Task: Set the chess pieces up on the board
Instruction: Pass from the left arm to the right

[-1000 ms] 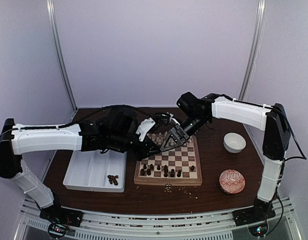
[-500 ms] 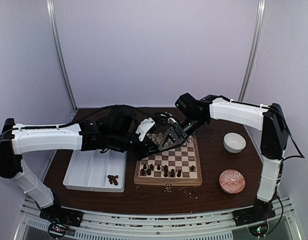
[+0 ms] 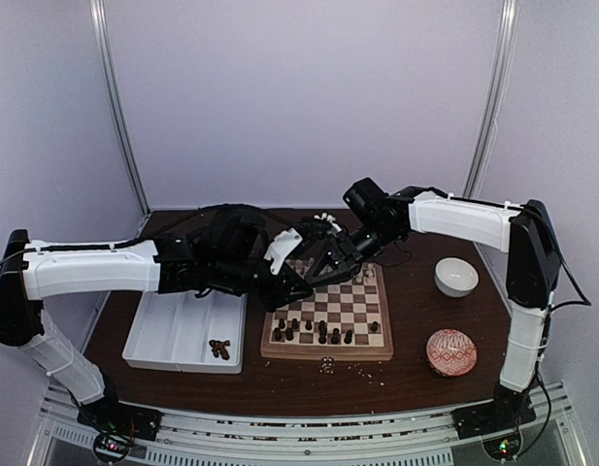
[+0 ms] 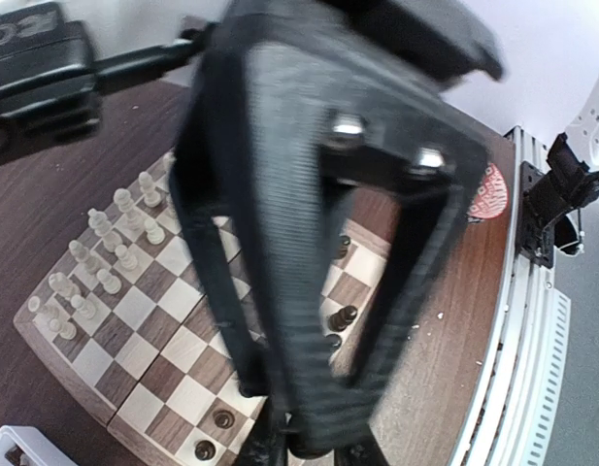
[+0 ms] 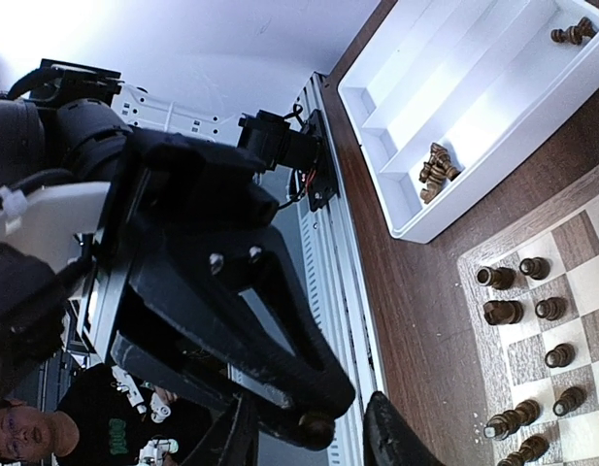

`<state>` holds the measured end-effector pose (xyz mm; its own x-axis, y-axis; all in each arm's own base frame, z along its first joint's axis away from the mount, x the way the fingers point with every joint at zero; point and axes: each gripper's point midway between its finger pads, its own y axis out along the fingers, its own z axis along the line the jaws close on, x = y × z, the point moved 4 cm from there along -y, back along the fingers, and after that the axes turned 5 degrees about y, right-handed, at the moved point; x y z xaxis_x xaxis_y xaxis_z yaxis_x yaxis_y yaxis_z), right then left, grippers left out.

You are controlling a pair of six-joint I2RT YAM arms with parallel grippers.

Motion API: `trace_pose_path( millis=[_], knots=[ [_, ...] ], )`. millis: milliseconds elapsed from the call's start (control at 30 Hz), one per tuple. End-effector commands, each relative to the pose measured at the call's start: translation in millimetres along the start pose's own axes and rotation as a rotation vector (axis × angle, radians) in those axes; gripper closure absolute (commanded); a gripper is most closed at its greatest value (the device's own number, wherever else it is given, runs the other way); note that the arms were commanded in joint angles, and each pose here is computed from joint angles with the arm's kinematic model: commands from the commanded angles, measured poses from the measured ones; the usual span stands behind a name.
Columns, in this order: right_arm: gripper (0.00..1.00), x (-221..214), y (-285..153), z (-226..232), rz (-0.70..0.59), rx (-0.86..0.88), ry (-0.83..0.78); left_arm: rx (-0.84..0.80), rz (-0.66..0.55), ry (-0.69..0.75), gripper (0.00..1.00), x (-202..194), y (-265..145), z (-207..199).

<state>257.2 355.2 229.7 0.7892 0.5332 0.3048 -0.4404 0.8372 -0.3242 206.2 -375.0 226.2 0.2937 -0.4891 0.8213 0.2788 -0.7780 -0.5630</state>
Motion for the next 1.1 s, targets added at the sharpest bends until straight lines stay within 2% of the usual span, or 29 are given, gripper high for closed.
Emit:
trace_pose_path(
  millis=[0, 200, 433, 667, 833, 1067],
  knots=[
    [0.62, 8.2, -0.3, -7.5, -0.026, 0.014, -0.001, -0.043, -0.079, 0.041, 0.90, 18.2, -3.9, -10.3],
    [0.65, 6.1, 1.1, -11.1, -0.024, 0.023, 0.015, -0.015, -0.073, 0.041, 0.91, 17.1, -4.4, -6.7],
    [0.61, 0.6, -0.6, -5.7, -0.018, 0.032, 0.004, 0.032, -0.055, 0.031, 0.91, 13.1, -3.2, -0.3],
    [0.66, -2.9, -0.9, -4.9, -0.017, 0.036, 0.009, 0.068, -0.044, 0.028, 0.90, 12.7, -1.7, 4.7],
    [0.72, -2.2, -0.7, -5.5, -0.020, 0.035, 0.003, 0.053, -0.050, 0.029, 0.91, 13.7, -1.6, 2.7],
    [0.72, 2.7, 0.1, -6.1, -0.021, 0.041, 0.005, 0.012, -0.061, 0.034, 0.91, 13.2, -2.5, -2.9]
  ],
)
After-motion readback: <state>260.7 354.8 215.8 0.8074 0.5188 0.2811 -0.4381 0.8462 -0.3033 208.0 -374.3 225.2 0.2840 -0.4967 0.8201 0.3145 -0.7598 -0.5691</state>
